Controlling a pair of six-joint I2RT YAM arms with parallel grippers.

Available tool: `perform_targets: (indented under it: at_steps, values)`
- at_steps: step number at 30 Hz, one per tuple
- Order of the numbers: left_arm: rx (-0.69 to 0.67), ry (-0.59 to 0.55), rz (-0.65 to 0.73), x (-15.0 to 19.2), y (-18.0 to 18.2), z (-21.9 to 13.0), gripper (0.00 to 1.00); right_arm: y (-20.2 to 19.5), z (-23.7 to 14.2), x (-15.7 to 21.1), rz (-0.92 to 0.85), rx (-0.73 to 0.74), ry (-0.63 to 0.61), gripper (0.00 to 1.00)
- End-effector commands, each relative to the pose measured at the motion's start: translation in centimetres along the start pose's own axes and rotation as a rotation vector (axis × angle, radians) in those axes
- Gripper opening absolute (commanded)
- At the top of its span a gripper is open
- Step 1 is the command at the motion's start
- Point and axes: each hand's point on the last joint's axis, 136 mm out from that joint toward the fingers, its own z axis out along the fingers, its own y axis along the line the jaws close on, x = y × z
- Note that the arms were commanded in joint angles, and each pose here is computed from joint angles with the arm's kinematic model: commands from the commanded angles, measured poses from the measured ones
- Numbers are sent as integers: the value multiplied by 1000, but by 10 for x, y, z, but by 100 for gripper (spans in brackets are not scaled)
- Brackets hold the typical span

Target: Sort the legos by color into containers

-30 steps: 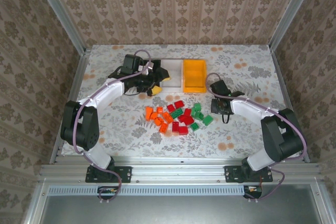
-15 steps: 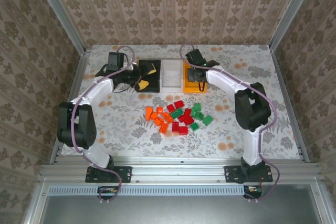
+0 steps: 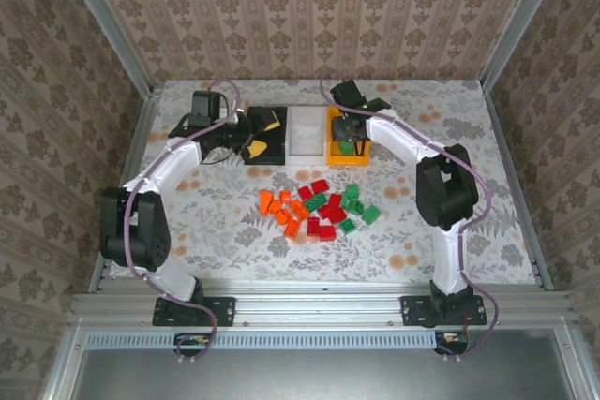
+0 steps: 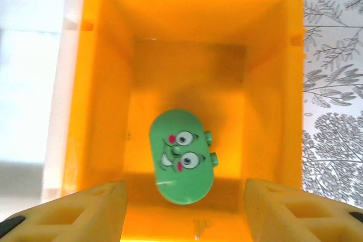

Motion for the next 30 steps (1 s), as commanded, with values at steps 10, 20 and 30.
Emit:
perform_targets:
  at_steps: [10,20,30]
  values:
    - [19,173,114,72,-34,38,91,-27,-79,168,130,-68,86,69]
    - [29,219,151,92,-43,45,91,-53,-81,241,17,-11,233,78]
    - [11,224,145,92,-36,49,91,-60,-49,253,16,15,292,73]
